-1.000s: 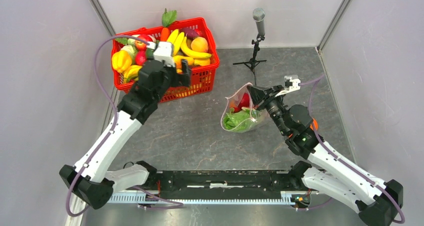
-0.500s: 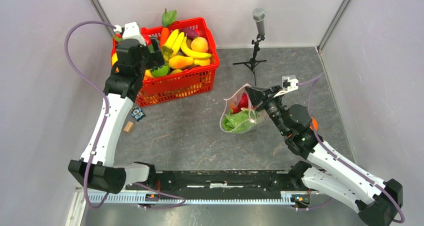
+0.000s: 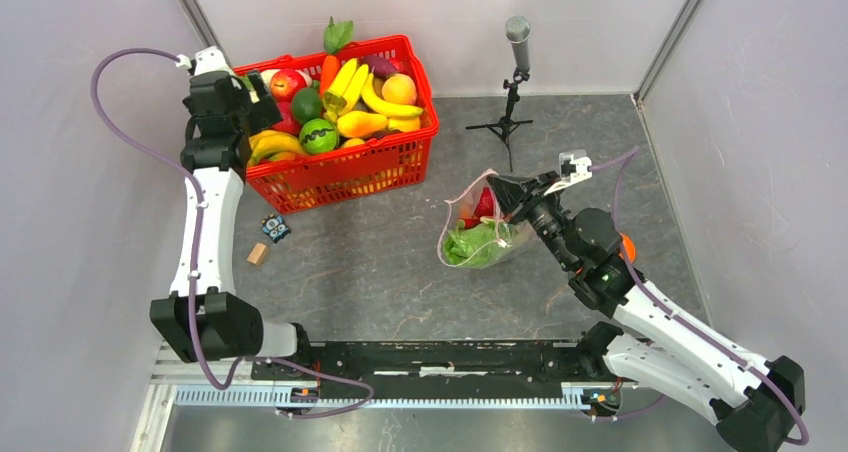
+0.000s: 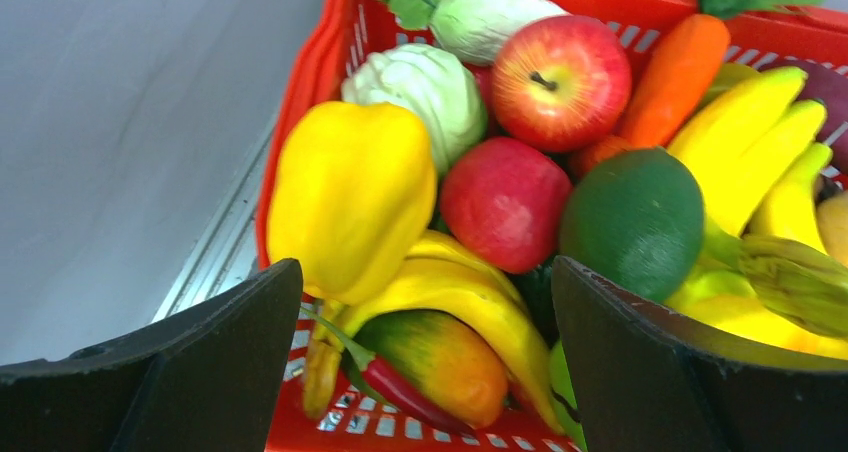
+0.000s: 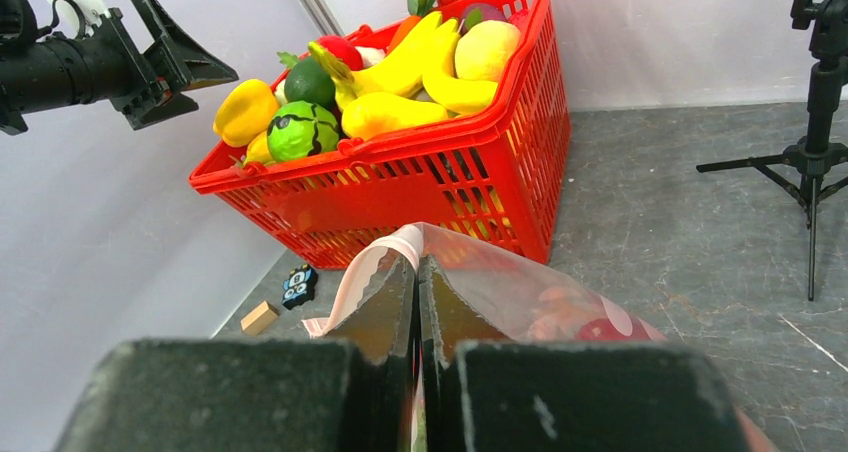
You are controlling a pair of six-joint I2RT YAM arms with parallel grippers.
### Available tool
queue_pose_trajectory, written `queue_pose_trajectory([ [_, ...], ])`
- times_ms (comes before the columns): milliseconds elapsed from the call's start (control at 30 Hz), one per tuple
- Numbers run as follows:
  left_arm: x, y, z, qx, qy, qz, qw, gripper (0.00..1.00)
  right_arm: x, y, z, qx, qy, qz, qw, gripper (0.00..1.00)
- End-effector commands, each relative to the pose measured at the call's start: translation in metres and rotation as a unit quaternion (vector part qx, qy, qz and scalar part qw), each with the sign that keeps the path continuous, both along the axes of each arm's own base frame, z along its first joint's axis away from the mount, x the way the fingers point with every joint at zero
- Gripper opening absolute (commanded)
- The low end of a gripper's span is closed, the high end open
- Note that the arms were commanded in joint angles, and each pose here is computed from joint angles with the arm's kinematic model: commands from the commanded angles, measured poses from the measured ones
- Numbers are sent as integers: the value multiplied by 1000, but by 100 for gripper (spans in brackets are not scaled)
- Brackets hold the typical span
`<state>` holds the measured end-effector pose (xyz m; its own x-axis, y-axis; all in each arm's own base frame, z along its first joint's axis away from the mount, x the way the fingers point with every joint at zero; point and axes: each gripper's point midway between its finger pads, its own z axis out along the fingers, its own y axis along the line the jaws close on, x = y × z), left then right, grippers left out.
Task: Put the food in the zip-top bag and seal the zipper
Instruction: Pick up the fake vegetable from the bin.
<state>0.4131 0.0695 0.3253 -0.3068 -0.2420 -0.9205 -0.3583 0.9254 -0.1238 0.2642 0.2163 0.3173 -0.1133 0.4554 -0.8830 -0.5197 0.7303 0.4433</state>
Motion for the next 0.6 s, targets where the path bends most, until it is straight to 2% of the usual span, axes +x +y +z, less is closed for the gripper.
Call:
queue_pose_trajectory([
  [0,4,19,28,28,-28,0,999,100,0,1,19,11,-28,1,1000,4],
  [167,18,31,17,49,-20,-35,998,100,1,2,18,11,-28,3,1000,4],
  [367,41,38,-8,55,23,-65,996,100,1,5,16,13,-25,8,1000,4],
  [467,51,36,-9,58,16,-93,994,98,1,4,15,13,-23,5,1000,4],
  [567,55,43,-14,52,25,-91,994,90,1,3,15,14,-23,4,1000,4],
])
